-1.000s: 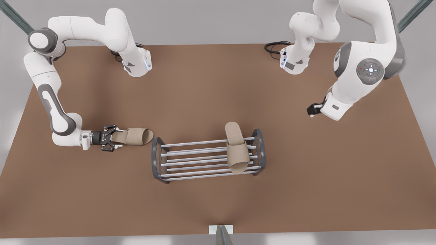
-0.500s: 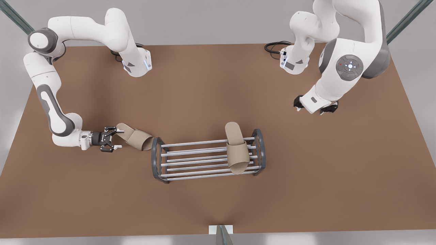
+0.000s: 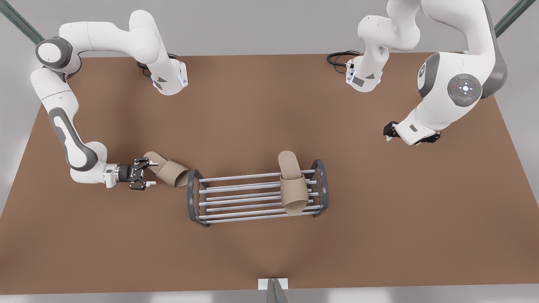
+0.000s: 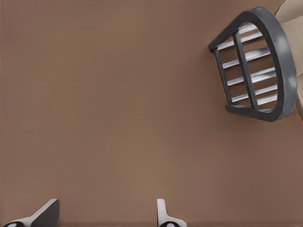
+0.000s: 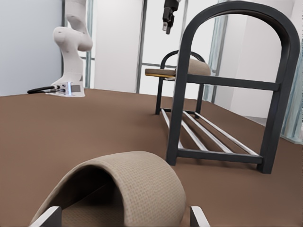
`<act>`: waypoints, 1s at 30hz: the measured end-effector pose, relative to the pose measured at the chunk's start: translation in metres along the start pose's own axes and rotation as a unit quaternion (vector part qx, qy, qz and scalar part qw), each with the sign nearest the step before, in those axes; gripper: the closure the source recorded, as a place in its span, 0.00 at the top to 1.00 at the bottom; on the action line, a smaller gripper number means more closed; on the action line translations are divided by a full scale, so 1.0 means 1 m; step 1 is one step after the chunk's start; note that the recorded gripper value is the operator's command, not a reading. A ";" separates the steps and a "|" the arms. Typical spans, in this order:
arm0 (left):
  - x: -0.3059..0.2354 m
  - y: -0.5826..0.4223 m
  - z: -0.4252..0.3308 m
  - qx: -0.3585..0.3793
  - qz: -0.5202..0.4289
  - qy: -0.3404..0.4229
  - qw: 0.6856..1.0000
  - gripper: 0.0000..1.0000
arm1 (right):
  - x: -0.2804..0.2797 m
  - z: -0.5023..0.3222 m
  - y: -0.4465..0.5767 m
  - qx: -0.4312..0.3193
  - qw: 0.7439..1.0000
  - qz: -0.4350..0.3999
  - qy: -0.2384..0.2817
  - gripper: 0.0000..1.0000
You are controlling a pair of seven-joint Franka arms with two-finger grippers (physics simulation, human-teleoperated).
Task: Place the right shoe on the shoe rack with the right arm, and place the left shoe on the shoe rack with the left arm
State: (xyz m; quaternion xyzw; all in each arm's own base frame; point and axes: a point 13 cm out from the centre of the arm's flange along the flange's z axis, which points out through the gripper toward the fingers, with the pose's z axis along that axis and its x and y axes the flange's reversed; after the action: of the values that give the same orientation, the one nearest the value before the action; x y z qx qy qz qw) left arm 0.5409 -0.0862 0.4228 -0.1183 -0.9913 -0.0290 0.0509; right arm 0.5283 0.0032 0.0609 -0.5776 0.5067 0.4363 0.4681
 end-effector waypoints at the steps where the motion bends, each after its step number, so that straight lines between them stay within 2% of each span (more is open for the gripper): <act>1: 0.000 0.000 0.000 0.000 0.003 0.000 1.000 1.00 | 0.000 0.001 -0.001 0.001 1.000 0.001 0.000 1.00; 17: 0.002 -0.045 0.001 -0.004 0.068 0.008 0.998 1.00 | -0.003 0.026 -0.013 -0.001 1.000 0.004 0.008 1.00; 28: 0.004 -0.032 0.003 -0.002 0.065 0.012 0.998 1.00 | -0.007 0.042 -0.025 0.003 1.000 0.013 0.010 1.00; 30: 0.004 -0.027 0.004 -0.002 0.061 0.013 0.998 1.00 | -0.007 0.043 -0.027 0.004 1.000 0.015 0.012 0.77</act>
State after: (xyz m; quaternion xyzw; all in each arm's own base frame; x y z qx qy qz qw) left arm 0.5300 -0.1113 0.4179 -0.1780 -0.9814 -0.0292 0.0649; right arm 0.5526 0.0480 0.0631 -0.5734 0.5227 0.4344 0.4574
